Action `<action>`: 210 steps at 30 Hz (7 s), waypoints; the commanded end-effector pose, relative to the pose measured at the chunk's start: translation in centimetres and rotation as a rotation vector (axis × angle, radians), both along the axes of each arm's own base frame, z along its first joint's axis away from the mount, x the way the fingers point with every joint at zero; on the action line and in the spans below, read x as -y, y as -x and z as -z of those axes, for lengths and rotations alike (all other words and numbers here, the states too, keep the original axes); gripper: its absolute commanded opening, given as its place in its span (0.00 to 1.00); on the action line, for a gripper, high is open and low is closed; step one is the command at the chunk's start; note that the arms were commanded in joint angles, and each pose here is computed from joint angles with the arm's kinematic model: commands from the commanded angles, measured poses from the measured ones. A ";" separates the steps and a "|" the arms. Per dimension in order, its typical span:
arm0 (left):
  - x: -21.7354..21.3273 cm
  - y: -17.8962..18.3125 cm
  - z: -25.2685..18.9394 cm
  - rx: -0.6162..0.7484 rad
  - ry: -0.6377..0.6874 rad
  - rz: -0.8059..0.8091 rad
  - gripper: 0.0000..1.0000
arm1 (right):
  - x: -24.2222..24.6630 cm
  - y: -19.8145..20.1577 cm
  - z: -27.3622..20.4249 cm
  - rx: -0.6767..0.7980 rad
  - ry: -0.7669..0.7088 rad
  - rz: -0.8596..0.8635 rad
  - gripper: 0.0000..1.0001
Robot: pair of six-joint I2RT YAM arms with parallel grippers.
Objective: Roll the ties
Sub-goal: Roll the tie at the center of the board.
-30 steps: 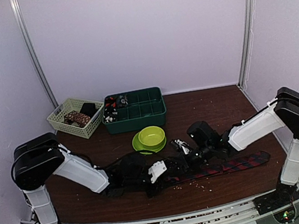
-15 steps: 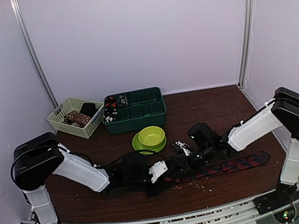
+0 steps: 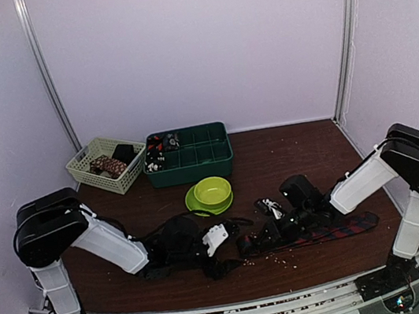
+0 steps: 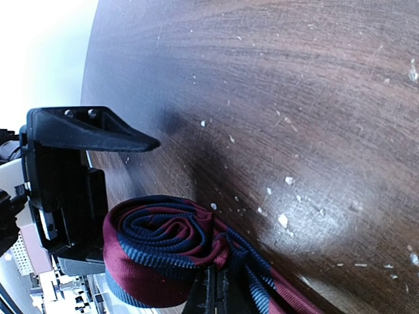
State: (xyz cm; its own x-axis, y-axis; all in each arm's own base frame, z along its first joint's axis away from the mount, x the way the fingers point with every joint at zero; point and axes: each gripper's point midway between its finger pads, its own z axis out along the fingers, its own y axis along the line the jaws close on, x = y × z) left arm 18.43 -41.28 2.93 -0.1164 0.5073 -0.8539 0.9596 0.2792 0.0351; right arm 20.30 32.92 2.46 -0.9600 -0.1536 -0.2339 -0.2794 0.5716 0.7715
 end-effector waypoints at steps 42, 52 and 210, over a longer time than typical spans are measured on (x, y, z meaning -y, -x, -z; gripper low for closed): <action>0.9 1.5 7.0 -0.140 -0.301 0.138 0.24 | 0.3 0.0 -5.4 0.010 -0.107 0.072 0.41; 0.8 1.4 7.1 -0.142 -0.310 0.133 0.24 | -2.1 0.3 -3.1 -0.030 -0.049 0.056 0.46; 6.6 0.9 0.8 -0.009 0.147 -0.045 0.82 | 7.5 5.4 6.4 -0.036 0.387 0.010 0.00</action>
State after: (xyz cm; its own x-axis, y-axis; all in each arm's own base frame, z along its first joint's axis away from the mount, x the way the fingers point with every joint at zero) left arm 16.69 -46.62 2.12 -0.1378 0.3871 -0.9117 0.9650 0.2600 -0.0355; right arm 18.19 30.89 2.33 -0.9324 -0.1985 -0.3020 -0.3564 0.6432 0.6777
